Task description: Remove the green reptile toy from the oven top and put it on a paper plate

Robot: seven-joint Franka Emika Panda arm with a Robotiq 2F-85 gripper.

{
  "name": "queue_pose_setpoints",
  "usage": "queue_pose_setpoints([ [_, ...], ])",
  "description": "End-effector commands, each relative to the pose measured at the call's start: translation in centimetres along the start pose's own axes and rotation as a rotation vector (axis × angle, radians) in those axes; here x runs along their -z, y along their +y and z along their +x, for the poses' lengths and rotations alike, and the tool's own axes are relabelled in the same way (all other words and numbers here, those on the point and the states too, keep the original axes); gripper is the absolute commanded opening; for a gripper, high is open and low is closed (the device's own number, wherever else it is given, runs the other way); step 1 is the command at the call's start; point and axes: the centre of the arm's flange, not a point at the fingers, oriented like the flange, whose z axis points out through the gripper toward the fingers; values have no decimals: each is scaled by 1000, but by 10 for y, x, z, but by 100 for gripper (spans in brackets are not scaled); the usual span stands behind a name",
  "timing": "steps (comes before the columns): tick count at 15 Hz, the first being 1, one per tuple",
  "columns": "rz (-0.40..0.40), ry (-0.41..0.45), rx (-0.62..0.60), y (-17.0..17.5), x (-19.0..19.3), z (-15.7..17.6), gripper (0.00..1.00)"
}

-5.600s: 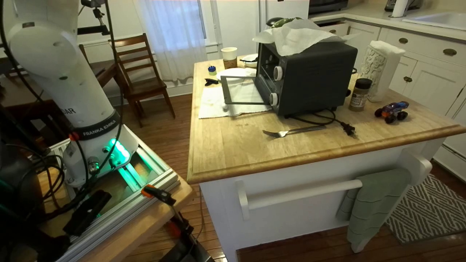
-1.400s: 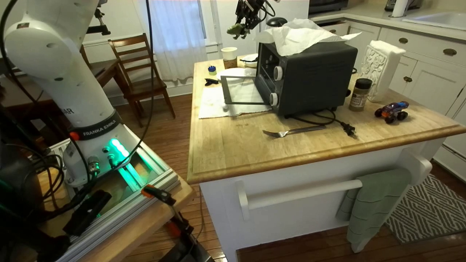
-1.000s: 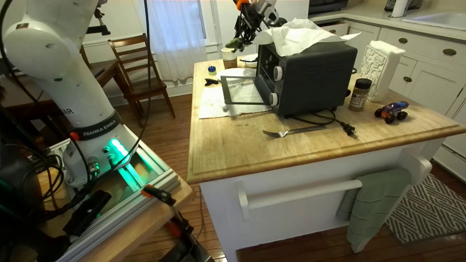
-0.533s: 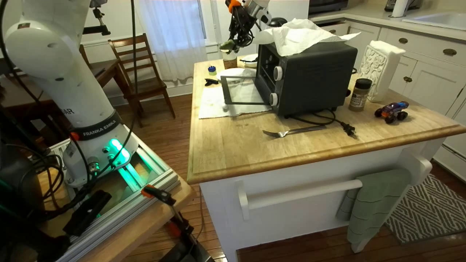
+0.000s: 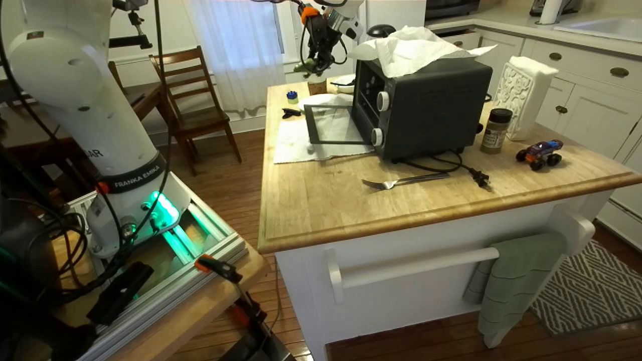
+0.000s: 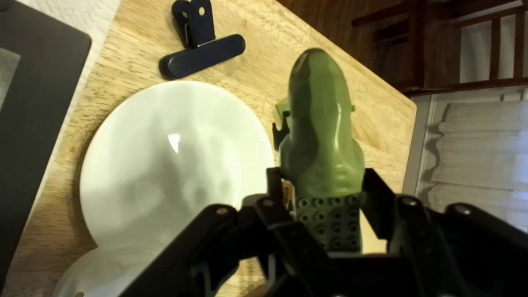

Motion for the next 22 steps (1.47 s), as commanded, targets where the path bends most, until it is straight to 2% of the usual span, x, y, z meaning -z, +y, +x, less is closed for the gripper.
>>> queue_pose_setpoints([
  [1, 38, 35, -38, 6, -14, -27, 24],
  [6, 53, 42, -101, 26, -31, -24, 24],
  [9, 36, 50, -122, 41, -38, -19, 24],
  [11, 37, 36, -113, 39, -38, -18, 24],
  [12, 22, 22, -111, 37, -37, -17, 49],
  [17, 22, 21, -111, 37, -37, -17, 49],
  [18, 22, 21, -111, 37, -37, -17, 24],
  [22, 46, 78, -119, 36, -51, -12, 24],
])
